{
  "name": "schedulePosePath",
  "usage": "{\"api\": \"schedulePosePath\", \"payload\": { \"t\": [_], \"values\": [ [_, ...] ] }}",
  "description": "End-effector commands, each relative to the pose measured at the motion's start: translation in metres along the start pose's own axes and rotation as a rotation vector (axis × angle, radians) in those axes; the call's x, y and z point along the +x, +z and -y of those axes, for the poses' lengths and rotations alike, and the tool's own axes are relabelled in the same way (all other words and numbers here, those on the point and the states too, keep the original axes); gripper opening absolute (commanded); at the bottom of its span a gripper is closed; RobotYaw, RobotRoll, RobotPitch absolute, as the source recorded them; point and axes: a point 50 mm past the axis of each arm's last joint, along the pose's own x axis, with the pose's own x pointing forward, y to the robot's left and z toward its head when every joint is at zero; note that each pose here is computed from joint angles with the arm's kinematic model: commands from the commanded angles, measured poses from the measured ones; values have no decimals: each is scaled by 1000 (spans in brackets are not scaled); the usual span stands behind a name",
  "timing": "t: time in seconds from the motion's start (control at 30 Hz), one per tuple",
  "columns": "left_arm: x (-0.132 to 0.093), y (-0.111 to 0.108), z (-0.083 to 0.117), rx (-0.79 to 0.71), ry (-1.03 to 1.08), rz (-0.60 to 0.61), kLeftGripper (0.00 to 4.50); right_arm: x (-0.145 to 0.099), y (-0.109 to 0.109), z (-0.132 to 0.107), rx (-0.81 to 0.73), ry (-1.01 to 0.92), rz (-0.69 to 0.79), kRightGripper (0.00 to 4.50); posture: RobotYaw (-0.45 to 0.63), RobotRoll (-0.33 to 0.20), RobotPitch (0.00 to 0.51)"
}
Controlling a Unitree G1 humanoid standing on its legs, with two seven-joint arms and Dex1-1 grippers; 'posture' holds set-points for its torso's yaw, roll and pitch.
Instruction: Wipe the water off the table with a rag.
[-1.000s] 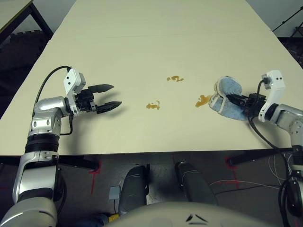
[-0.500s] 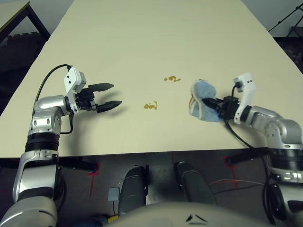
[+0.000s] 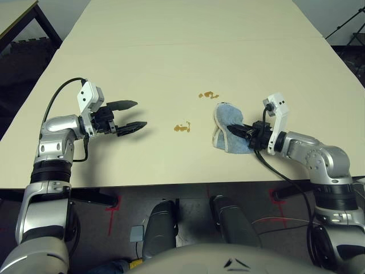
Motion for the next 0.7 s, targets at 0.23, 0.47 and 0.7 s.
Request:
{"api": "schedulePosePath", "payload": {
  "t": [0.23,0.47,0.7],
  "values": [
    [-1,-6,-1,-9,1,-25,4500,-53,16,46,-40,-224,0,123,-209,0,141],
    [-1,-6,-3,-8,-3,-30,4500,-81,41,57,-82,-307,61,123,-218,0,141],
    [-14,-13,-5,-18,3,-90,4500,-48,61,-10,49,51,208,122,-213,0,148]
  ]
}}
